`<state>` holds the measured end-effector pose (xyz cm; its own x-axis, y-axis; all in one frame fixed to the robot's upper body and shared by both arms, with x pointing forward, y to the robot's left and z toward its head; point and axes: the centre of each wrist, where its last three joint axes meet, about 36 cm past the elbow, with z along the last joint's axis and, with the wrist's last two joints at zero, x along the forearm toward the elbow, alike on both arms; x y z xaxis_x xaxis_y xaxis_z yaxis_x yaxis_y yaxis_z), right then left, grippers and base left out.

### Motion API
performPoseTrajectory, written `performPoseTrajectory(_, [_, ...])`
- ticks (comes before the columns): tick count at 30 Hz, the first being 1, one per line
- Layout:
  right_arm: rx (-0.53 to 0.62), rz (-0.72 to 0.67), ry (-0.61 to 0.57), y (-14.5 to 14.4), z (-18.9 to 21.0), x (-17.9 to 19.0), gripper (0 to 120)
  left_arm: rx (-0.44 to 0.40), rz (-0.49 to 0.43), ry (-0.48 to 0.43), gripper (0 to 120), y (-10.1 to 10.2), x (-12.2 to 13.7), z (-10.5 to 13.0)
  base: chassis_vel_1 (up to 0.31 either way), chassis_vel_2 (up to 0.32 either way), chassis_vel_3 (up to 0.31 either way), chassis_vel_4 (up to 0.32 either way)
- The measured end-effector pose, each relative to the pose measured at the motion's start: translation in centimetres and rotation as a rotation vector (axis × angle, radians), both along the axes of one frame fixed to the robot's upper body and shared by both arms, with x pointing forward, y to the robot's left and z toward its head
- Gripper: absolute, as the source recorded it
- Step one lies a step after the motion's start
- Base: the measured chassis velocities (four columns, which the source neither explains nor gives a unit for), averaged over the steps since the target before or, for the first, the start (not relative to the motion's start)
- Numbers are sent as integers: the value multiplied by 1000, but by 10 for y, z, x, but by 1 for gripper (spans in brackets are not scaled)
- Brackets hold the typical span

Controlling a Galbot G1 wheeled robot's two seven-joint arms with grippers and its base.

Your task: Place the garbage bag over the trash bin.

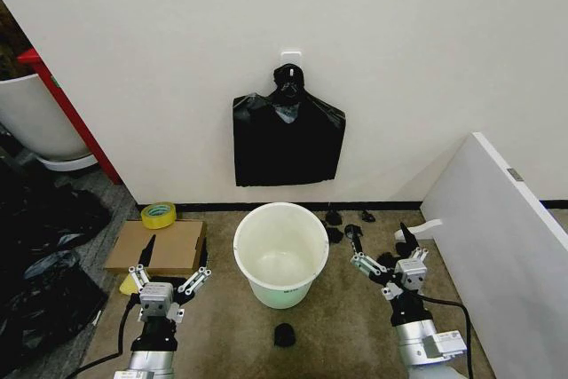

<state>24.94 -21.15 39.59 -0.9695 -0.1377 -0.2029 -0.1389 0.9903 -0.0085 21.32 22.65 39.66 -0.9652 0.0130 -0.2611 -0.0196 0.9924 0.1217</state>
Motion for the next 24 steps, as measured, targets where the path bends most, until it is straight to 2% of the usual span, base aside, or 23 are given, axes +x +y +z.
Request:
performPoseTrajectory(6, [33, 32, 14, 4, 1, 2, 100, 3, 11, -2, 97, 2, -1, -1, 0, 0, 0, 0])
performPoseTrajectory(14, [272, 195, 15, 17, 20, 45, 100, 19, -51, 9, 97, 9, 9, -8, 0, 0, 0, 0])
performPoseTrajectory(20, [292, 291, 19, 25, 16, 76, 100, 19, -38, 23, 97, 11, 1, -12, 0, 0, 0, 0])
performPoseTrajectory(24, [316, 392, 20, 41, 23, 106, 100, 18, -15, 26, 97, 11, -2, -13, 0, 0, 0, 0])
